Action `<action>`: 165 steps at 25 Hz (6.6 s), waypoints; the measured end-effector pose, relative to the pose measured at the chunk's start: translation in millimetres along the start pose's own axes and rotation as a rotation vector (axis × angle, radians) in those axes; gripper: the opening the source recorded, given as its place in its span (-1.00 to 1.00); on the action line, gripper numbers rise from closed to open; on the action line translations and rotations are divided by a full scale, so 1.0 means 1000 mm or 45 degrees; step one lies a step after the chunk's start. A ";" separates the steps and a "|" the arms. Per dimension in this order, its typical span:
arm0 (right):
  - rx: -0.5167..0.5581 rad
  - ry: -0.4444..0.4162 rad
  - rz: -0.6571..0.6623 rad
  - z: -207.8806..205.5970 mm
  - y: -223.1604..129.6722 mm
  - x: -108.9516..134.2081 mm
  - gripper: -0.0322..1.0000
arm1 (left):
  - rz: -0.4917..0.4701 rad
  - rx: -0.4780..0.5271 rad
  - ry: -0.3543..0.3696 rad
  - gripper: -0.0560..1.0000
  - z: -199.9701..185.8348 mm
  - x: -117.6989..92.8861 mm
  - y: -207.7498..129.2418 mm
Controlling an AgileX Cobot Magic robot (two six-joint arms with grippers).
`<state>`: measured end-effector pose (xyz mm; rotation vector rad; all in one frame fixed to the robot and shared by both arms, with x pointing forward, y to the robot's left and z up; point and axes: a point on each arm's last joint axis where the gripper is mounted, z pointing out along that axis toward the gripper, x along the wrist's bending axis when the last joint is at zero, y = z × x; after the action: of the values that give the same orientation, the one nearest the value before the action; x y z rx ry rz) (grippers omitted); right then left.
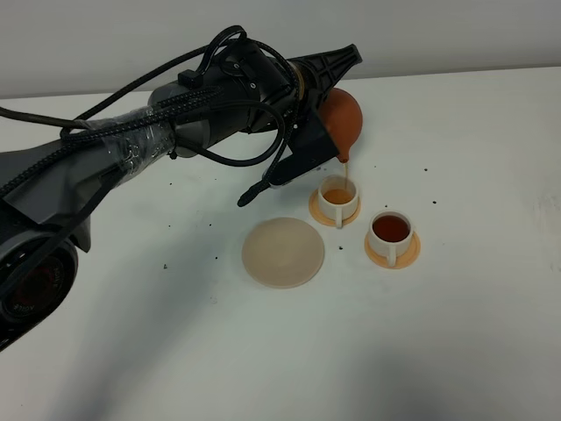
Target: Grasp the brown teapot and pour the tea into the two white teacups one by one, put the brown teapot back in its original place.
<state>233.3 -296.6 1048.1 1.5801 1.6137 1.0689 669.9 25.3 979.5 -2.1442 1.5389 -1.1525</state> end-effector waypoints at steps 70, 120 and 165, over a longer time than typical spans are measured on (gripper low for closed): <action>0.000 0.000 0.000 0.000 0.000 0.000 -0.47 | 0.208 -0.021 -0.029 -0.66 -0.001 0.002 0.006; 0.000 0.000 0.000 0.000 0.000 0.000 -0.47 | 0.315 0.005 0.049 -0.66 -0.002 0.008 0.005; 0.000 0.000 0.000 0.000 0.000 0.000 -0.47 | 0.135 -0.129 -0.064 -0.66 -0.003 0.000 0.013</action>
<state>233.3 -296.6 1048.1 1.5801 1.6137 1.0689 658.3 20.7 973.5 -2.1081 1.7005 -0.9994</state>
